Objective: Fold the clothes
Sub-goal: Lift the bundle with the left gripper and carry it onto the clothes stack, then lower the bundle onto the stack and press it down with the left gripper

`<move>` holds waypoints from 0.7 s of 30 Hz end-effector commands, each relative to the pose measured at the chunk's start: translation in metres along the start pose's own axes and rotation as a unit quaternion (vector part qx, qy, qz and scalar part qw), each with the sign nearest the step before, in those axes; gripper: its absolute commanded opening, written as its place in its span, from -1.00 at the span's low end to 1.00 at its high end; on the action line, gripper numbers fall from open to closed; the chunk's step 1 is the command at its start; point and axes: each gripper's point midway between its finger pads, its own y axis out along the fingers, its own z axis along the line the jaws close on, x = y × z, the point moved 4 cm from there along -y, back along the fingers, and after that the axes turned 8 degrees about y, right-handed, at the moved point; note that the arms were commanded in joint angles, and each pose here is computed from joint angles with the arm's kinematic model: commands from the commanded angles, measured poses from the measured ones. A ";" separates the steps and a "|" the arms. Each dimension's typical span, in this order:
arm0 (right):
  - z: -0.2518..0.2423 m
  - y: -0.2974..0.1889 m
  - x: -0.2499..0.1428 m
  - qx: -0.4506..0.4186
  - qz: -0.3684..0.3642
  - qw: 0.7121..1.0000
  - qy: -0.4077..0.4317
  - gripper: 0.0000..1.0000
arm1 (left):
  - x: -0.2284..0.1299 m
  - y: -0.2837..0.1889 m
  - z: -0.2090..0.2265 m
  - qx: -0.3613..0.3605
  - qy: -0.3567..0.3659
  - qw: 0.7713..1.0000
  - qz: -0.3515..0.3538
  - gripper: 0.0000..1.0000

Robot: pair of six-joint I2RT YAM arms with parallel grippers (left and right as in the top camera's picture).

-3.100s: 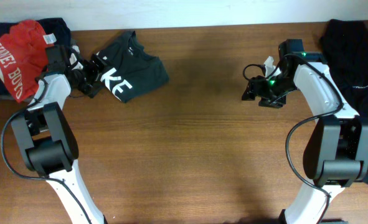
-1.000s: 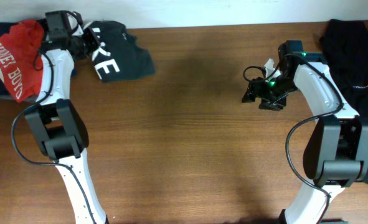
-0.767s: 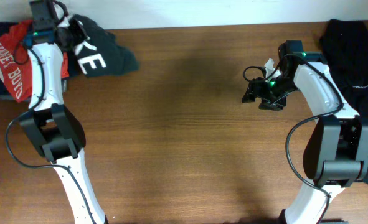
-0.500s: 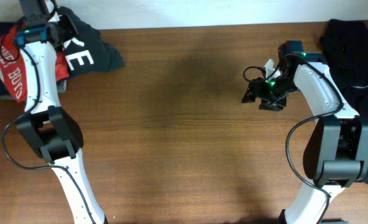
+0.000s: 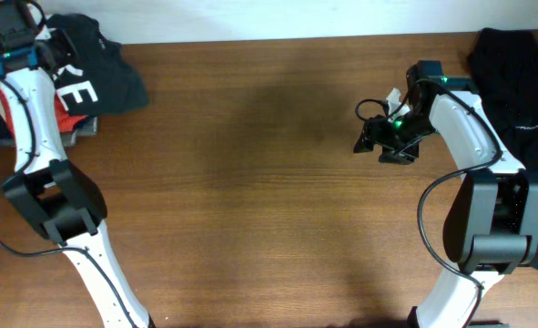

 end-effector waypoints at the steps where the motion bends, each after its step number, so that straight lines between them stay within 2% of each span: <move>1: -0.003 0.002 -0.001 -0.002 0.004 1.000 0.006 0.37 | 0.016 -0.010 0.024 0.026 -0.002 0.999 -0.026 -0.98; 8: -0.003 0.002 -0.001 -0.002 0.004 1.000 0.006 0.37 | 0.040 -0.028 0.036 0.049 -0.006 0.997 -0.063 -0.98; 13: -0.003 0.002 -0.001 -0.002 0.004 1.000 0.006 0.37 | 0.038 -0.030 0.045 0.084 -0.008 0.995 -0.058 -0.97; 21: -0.003 0.002 -0.001 -0.002 0.004 1.000 0.006 0.38 | 0.045 -0.035 0.045 0.083 -0.009 0.994 -0.071 -0.97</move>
